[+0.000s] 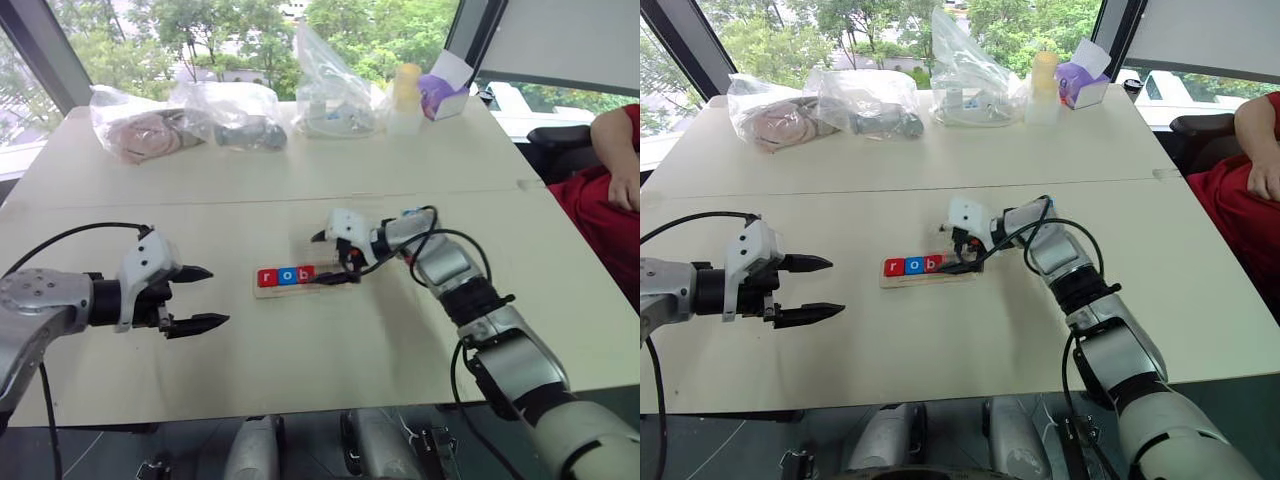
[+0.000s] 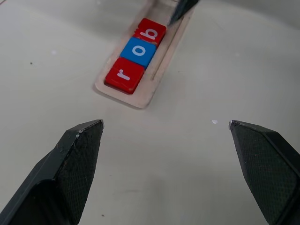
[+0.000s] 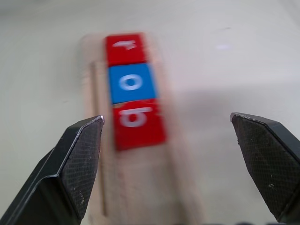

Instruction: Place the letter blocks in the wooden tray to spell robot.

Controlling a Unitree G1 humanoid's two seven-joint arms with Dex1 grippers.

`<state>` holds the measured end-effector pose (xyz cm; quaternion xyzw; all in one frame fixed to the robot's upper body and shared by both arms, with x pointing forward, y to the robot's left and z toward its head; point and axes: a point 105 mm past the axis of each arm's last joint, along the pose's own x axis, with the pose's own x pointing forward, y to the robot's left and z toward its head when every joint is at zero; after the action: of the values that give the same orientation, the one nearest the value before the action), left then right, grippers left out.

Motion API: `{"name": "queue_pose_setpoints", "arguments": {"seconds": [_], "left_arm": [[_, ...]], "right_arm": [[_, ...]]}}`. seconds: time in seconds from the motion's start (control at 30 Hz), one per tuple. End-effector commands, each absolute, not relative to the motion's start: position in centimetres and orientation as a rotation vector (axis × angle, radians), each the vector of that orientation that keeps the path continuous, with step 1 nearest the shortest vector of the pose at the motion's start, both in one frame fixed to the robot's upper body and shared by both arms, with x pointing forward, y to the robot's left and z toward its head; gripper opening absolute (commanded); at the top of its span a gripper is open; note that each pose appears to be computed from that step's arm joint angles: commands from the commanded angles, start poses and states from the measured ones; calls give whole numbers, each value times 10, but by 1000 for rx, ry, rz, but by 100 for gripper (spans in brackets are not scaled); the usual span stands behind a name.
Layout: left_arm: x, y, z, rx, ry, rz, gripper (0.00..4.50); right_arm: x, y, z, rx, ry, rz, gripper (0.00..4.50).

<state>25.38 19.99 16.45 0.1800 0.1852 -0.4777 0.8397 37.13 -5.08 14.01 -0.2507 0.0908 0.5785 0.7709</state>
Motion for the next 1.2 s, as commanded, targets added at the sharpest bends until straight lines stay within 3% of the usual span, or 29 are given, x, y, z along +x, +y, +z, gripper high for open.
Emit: {"name": "queue_pose_setpoints", "arguments": {"seconds": [0.03, 0.17, 0.37, 0.53, 0.77, 0.87, 1.03, 1.2], "left_arm": [[259, 182, 186, 345, 262, -1031, 450], [269, 157, 191, 306, 176, -1077, 450], [287, 117, 189, 261, 98, -1181, 450], [300, 98, 186, 269, 71, -1228, 450], [307, 94, 183, 282, 67, -1254, 450], [307, 96, 179, 298, 79, -1252, 450], [305, 102, 179, 307, 85, -1237, 450], [304, 100, 176, 330, 87, -1238, 450]], "right_arm": [[374, -79, 171, -368, 135, 1081, 446], [376, -126, 176, -217, 148, 758, 446], [356, -169, 154, -138, 212, 455, 446], [345, -174, 132, -140, 269, 376, 446], [351, -177, 109, -174, 326, 331, 446], [353, -176, 101, -167, 349, 337, 363], [351, -177, 94, -173, 374, 325, 119], [359, -174, 115, -140, 297, 249, 119]]}}
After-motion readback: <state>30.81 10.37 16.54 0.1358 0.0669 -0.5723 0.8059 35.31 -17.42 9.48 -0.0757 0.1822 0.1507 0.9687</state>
